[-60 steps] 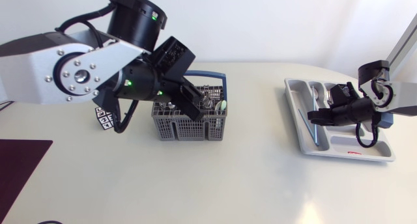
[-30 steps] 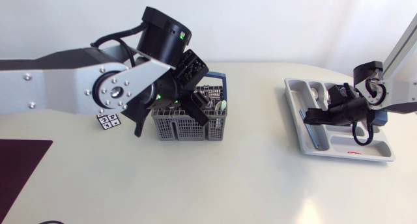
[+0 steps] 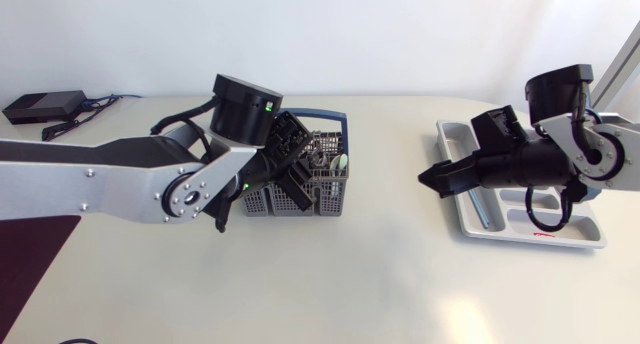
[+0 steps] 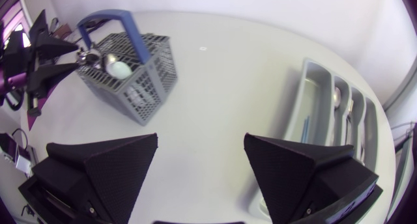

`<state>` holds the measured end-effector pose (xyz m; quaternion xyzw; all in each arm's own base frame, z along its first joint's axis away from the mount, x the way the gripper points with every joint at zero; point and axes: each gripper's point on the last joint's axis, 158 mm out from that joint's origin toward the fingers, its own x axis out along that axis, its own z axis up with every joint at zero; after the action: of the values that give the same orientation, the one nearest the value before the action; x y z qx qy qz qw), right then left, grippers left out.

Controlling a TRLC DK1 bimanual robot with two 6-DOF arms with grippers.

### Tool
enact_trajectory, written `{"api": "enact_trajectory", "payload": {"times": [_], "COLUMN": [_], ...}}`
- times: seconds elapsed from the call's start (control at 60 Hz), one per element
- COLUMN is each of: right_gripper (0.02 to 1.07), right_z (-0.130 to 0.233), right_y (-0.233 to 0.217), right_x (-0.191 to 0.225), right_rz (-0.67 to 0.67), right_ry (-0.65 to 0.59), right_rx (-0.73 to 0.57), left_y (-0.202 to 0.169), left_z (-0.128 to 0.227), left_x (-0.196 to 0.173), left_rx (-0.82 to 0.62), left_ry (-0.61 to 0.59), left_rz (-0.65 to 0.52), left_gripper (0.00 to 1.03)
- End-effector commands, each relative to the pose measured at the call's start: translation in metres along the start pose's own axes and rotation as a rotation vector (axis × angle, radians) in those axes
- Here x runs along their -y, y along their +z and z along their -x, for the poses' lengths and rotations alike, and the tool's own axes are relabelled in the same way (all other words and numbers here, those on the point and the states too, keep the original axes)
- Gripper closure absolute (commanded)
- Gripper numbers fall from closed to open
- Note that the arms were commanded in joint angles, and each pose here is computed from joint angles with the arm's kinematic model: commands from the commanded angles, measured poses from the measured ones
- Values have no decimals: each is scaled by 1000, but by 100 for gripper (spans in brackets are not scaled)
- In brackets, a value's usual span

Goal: Transfer all utensils from the basket to the drawer tray.

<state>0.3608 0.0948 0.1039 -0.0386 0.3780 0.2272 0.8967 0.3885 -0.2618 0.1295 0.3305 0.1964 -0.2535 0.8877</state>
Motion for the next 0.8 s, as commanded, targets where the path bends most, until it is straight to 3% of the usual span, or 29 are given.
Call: {"api": "enact_trajectory", "payload": {"times": [0.0,0.433,0.717,0.783], "right_gripper": [11,11,11,11], "right_z": [-5,-9,-9,-12], "right_y": [-22,-30,-26,-25], "right_x": [-27,-108,-137,-140], "right_rz": [68,257,314,325], "right_ry": [58,210,259,258], "right_rx": [-42,-23,-20,-18], "left_y": [-18,-22,-16,-16], "left_z": [-7,-21,-27,-27], "left_x": [10,16,8,8], "left_rx": [-25,17,42,42], "left_ry": [-16,5,29,31], "left_rz": [-36,-57,-37,-34], "left_gripper": [55,56,66,72]}}
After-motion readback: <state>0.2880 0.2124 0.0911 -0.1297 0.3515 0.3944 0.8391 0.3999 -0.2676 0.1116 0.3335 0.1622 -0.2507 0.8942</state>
